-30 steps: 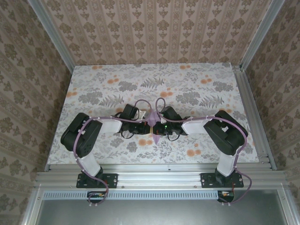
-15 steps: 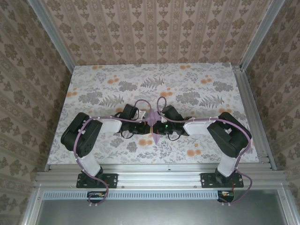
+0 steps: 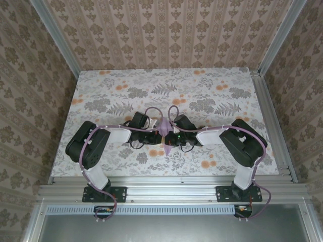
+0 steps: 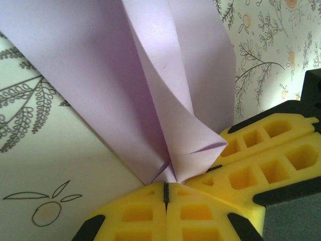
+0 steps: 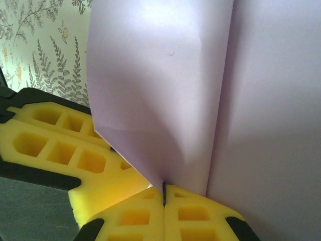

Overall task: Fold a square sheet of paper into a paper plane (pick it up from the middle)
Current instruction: Third fold the triangle at the center of the table.

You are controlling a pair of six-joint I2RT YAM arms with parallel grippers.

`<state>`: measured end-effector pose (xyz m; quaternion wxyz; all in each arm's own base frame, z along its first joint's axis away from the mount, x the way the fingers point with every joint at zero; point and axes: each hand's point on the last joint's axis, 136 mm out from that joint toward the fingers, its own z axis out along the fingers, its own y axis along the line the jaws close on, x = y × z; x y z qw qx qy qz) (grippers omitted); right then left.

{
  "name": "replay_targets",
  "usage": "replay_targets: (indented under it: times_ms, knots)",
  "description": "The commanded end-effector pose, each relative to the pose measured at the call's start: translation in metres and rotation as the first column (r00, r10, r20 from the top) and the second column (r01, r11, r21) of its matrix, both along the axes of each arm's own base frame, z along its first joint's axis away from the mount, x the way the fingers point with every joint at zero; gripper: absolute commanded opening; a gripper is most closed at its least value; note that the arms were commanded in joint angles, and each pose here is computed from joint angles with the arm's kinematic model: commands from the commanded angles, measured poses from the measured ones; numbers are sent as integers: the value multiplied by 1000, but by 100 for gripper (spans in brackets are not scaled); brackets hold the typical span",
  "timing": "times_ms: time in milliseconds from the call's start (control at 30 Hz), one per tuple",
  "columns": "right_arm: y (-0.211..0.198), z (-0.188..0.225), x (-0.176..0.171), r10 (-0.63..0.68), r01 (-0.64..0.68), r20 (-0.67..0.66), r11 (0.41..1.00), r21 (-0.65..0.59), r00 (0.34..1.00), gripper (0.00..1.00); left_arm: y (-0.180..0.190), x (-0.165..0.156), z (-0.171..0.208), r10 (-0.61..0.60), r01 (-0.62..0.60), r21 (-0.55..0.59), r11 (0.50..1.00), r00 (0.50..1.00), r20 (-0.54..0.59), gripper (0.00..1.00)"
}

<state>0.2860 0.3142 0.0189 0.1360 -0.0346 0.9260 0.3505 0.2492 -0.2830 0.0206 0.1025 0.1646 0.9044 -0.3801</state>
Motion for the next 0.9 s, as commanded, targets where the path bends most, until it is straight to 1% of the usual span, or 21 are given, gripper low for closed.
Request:
replay_targets:
  times_ms: [0, 167, 367, 533, 733, 867]
  knots:
    - [3, -5, -1, 0, 1, -24, 1000, 15, 1000, 3, 4, -8, -16, -3, 4, 30, 1000, 999, -32, 0]
    - [3, -6, 0, -4, 5, -25, 1000, 24, 1000, 5, 4, -8, -16, -3, 3, 27, 1000, 999, -34, 0]
    - [3, -6, 4, -25, 27, -33, 998, 54, 999, 9, 3, -7, -14, -1, 2, 20, 1000, 999, -33, 0]
    - [0, -13, 1, -21, 23, -46, 999, 34, 999, 14, 2, -6, -8, 0, 0, 8, 1000, 1000, -25, 0]
    - [-8, -21, -3, -18, 18, -56, 1000, 0, 998, 19, 2, -3, 4, 8, -8, -5, 1000, 1000, -7, 0]
    - [-9, -25, -5, -14, 14, -62, 1000, 2, 998, 23, 4, 3, 20, 21, -21, -21, 1000, 1000, 17, 0]
